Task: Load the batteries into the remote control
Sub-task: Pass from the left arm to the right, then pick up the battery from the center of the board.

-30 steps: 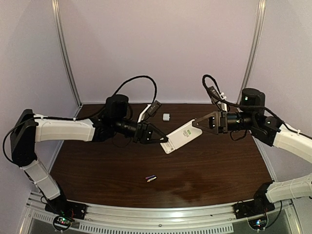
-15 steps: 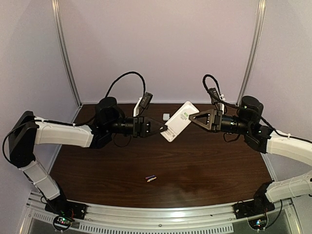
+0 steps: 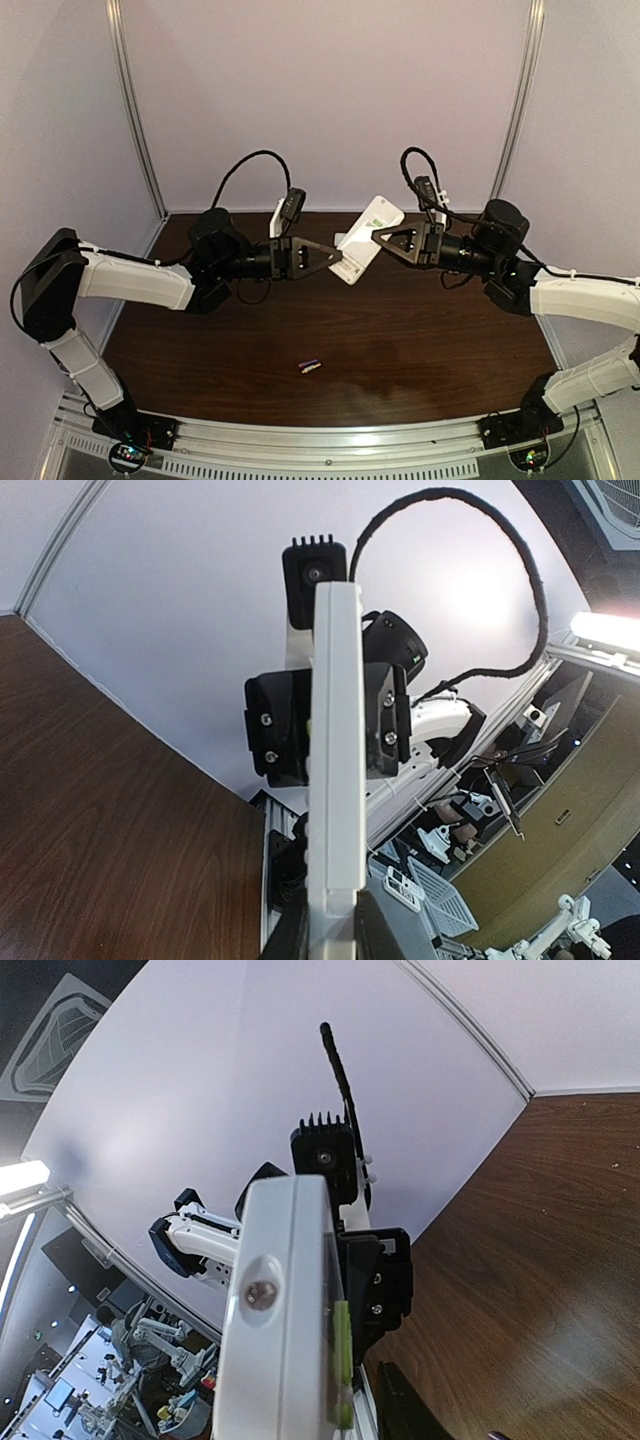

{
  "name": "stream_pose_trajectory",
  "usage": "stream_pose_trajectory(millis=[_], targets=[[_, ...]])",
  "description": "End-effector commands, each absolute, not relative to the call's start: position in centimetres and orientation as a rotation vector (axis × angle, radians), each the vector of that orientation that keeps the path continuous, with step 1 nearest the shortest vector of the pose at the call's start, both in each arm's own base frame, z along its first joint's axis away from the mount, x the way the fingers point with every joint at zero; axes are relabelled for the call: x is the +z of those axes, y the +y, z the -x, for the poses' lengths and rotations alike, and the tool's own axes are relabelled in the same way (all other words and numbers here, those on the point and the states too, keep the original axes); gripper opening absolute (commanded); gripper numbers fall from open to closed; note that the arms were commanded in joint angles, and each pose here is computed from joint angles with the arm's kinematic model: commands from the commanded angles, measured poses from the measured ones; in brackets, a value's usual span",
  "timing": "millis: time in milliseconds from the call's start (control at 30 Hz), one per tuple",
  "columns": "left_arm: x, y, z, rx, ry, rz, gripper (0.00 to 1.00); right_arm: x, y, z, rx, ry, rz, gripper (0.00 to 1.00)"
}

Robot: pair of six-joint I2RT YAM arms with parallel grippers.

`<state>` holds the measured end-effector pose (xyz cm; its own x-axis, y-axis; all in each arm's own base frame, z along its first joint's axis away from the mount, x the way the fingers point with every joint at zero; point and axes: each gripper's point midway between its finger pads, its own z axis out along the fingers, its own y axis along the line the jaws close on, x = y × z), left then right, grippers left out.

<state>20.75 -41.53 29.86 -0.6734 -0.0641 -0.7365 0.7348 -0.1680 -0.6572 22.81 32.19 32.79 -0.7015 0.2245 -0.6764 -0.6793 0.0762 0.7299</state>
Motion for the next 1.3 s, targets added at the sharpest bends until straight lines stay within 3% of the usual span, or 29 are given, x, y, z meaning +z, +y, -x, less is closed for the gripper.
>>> stream_pose_trajectory(millis=[0, 133, 267, 333, 400, 533, 667, 900, 1100, 1267], targets=[[31.5, -41.5, -20.4, -1.915, 1.448, -0.771, 0.0, 34.7, 32.5, -22.8, 1.727, 1.617, 0.455, 0.3], [31.2, -41.5, -20.3, -1.914, 1.46, -0.769, 0.0, 34.8, 32.5, -22.8, 1.725, 1.619, 0.448, 0.22], [30.7, -41.6, -20.3, -1.905, 1.48, -0.778, 0.0, 34.7, 32.4, -22.8, 1.721, 1.63, 0.45, 0.05], [30.7, -41.5, -20.2, -1.892, 1.484, -0.787, 0.16, 34.6, 32.4, -22.8, 1.714, 1.642, 0.455, 0.0], [30.8, -41.1, -20.6, -1.855, 1.485, -0.791, 0.38, 34.4, 32.4, -22.8, 1.7, 1.663, 0.458, 0.0], [31.9, -38.6, -22.1, -1.72, 1.496, -0.751, 0.71, 33.7, 31.8, -22.6, 1.68, 1.71, 0.452, 0.0], [30.6, -36.4, -23.6, -1.438, 1.636, -0.761, 0.82, 32.2, 30.7, -22.0, 1.638, 1.777, 0.442, 0.0], [26.5, -33.8, -24.9, -1.02, 1.875, -0.898, 0.82, 29.6, 29.3, -21.4, 1.518, 1.915, 0.438, 0.0], [20.3, -32.2, -23.8, -0.917, 2.107, -0.943, 0.57, 25.9, 27.8, -21.5, 1.416, 2.044, 0.387, 0.0], [15.4, -31.7, -22.1, -0.733, 2.272, -1.017, 0.47, 23.7, 26.2, -21.6, 1.369, 2.112, 0.327, 0.0]])
